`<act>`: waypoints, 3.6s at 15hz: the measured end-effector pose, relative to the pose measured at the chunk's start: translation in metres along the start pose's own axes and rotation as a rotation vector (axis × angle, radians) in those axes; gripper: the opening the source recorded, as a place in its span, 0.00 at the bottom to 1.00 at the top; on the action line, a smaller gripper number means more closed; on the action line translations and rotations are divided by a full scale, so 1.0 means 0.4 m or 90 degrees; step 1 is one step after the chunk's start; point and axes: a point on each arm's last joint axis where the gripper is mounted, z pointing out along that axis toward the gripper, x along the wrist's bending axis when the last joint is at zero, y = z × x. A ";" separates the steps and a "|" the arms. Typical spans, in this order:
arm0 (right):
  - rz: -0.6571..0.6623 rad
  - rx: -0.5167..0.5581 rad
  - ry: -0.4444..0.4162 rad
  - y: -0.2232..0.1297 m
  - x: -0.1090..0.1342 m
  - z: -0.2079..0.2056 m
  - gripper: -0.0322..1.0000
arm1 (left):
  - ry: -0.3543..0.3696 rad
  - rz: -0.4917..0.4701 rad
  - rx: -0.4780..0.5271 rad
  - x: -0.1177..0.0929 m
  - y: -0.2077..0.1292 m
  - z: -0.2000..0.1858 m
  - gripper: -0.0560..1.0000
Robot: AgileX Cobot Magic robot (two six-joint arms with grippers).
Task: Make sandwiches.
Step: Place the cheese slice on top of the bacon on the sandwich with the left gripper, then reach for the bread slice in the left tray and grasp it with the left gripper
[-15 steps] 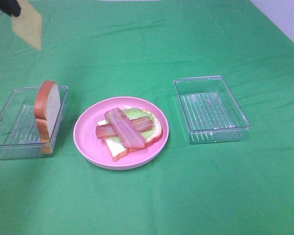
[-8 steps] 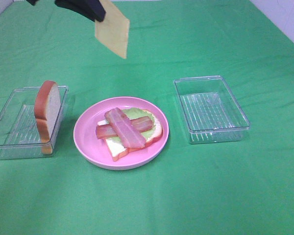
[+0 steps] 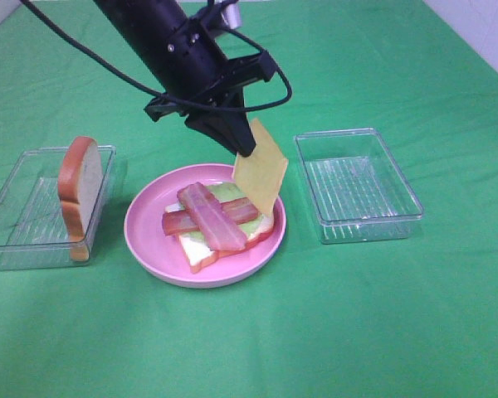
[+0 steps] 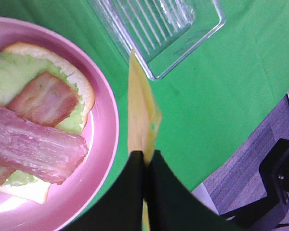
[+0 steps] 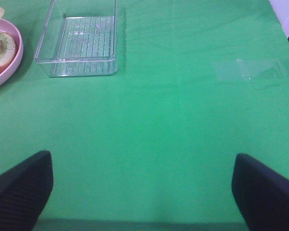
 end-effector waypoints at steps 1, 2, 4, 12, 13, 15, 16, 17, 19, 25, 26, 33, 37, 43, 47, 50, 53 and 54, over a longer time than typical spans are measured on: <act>0.000 0.000 0.000 0.000 0.000 0.000 0.97 | 0.008 -0.006 0.014 0.017 0.001 0.024 0.05; 0.000 0.000 0.000 0.000 0.000 0.000 0.97 | 0.011 -0.008 0.021 0.025 0.001 0.036 0.05; 0.000 0.000 0.000 0.000 0.000 0.000 0.97 | 0.049 -0.019 0.043 0.058 -0.001 0.067 0.05; 0.000 0.000 0.000 0.000 0.000 0.000 0.97 | 0.209 -0.037 0.059 0.124 -0.004 0.071 0.16; 0.000 0.000 0.000 0.000 0.000 0.000 0.97 | 0.209 -0.036 0.060 0.126 -0.004 0.074 0.34; 0.000 0.000 0.000 0.000 0.000 0.000 0.97 | 0.208 -0.036 0.058 0.125 -0.003 0.075 0.75; 0.000 0.000 0.000 0.000 0.000 0.000 0.97 | 0.208 -0.036 0.059 0.126 -0.003 0.077 0.89; 0.000 0.000 0.000 0.000 0.000 0.000 0.97 | 0.207 -0.036 0.059 0.126 -0.003 0.077 0.95; 0.000 0.000 0.000 0.000 0.000 0.000 0.97 | 0.206 -0.029 0.043 0.111 0.003 0.053 0.99; 0.000 0.000 0.000 0.000 0.000 0.000 0.97 | 0.194 0.048 -0.122 -0.013 0.094 -0.130 0.99; 0.000 0.000 0.000 0.000 0.000 0.000 0.97 | 0.198 0.056 -0.153 -0.032 0.102 -0.165 0.99; 0.000 0.000 0.000 0.000 0.000 0.000 0.97 | 0.319 0.085 -0.294 -0.108 0.051 -0.394 0.99; 0.000 0.000 0.000 0.000 0.000 0.000 0.97 | 0.340 0.055 -0.328 -0.088 0.020 -0.476 0.99; 0.000 0.000 0.000 0.000 0.000 0.000 0.97 | 0.384 -0.076 -0.209 0.099 -0.039 -0.423 0.99; 0.000 0.000 0.000 0.000 0.000 0.000 0.97 | 0.369 -0.139 -0.133 0.173 -0.039 -0.331 0.99; 0.000 0.000 0.000 0.000 0.000 0.000 0.97 | 0.332 -0.162 -0.103 0.195 -0.027 -0.276 0.99; 0.000 0.000 0.000 0.000 0.000 0.000 0.97 | 0.335 -0.176 -0.069 0.230 -0.018 -0.224 0.99; 0.000 0.000 0.000 0.000 0.000 0.000 0.97 | 0.328 -0.184 -0.056 0.240 -0.019 -0.204 0.99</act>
